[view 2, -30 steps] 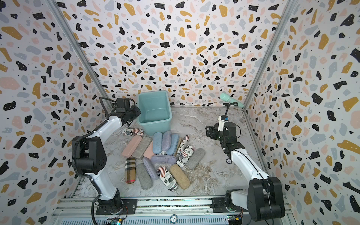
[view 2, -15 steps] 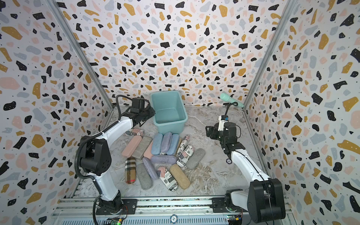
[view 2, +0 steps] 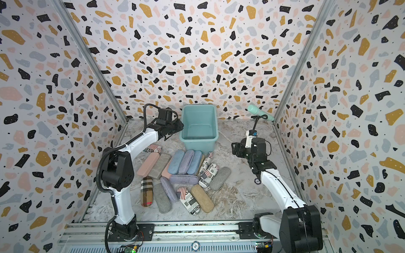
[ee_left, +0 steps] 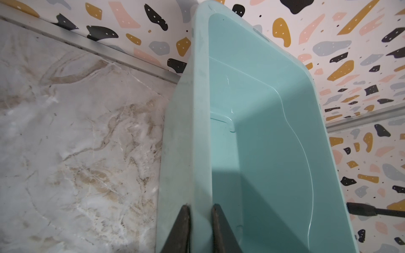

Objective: Put the glasses cases into the storage boxes
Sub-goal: Move the storage box to the center of the board, then pick up the storage box at the center of the board, then place the storage box at the corner of the board.

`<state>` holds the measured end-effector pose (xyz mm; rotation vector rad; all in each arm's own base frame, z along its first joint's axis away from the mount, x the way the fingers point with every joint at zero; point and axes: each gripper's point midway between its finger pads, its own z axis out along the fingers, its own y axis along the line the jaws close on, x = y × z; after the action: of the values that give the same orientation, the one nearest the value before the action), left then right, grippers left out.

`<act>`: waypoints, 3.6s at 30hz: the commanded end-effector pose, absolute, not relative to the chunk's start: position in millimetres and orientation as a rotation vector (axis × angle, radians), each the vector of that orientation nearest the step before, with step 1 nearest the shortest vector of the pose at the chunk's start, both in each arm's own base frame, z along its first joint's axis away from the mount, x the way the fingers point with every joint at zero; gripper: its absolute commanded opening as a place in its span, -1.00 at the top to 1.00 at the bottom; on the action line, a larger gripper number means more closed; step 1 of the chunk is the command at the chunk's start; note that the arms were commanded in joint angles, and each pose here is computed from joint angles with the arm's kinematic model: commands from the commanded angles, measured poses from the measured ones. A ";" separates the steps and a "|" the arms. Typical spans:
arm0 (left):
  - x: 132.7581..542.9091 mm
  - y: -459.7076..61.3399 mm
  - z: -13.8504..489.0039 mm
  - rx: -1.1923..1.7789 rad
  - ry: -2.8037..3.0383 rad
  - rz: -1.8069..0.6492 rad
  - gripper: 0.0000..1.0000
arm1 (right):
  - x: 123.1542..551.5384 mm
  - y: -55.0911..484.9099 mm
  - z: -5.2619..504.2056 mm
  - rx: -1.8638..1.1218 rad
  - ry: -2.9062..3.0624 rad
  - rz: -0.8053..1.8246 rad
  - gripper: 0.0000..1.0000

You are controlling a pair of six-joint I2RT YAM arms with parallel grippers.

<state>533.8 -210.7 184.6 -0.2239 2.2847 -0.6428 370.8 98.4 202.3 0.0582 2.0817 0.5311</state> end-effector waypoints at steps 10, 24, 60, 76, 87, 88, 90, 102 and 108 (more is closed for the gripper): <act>508.4 -187.3 270.8 -0.135 2.115 -0.575 -0.53 | 337.8 113.9 173.6 0.111 2.270 0.380 -0.52; 447.3 -145.3 321.5 -0.235 1.820 -0.588 -0.73 | 306.5 164.6 120.3 0.029 2.442 0.446 -0.64; 570.3 -206.2 295.9 -0.112 2.021 -0.511 1.00 | 333.5 143.0 172.6 -0.042 2.242 0.361 -0.57; 390.5 36.2 401.1 -0.626 1.824 0.128 1.00 | 336.0 141.4 193.8 -0.055 2.155 0.467 -0.53; 241.1 114.3 363.2 -0.803 1.869 0.620 1.00 | 333.6 154.2 193.4 -0.083 2.150 0.632 -0.48; 232.5 117.1 356.1 -0.807 1.880 0.651 1.00 | 332.5 154.2 194.1 -0.083 2.148 0.639 -0.47; 220.6 119.2 340.2 -0.808 1.919 0.681 1.00 | 331.4 154.0 195.0 -0.084 2.144 0.653 -0.46; 192.9 113.0 269.0 -0.818 2.080 0.621 1.00 | 324.4 150.3 201.8 -0.082 2.121 0.671 -0.46; 189.1 109.2 254.0 -0.850 2.101 0.566 1.00 | 323.1 150.7 205.5 -0.085 2.114 0.677 -0.46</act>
<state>185.4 109.5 249.5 -0.7936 2.1668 0.6298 325.7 151.1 197.6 -0.0846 2.1384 0.6614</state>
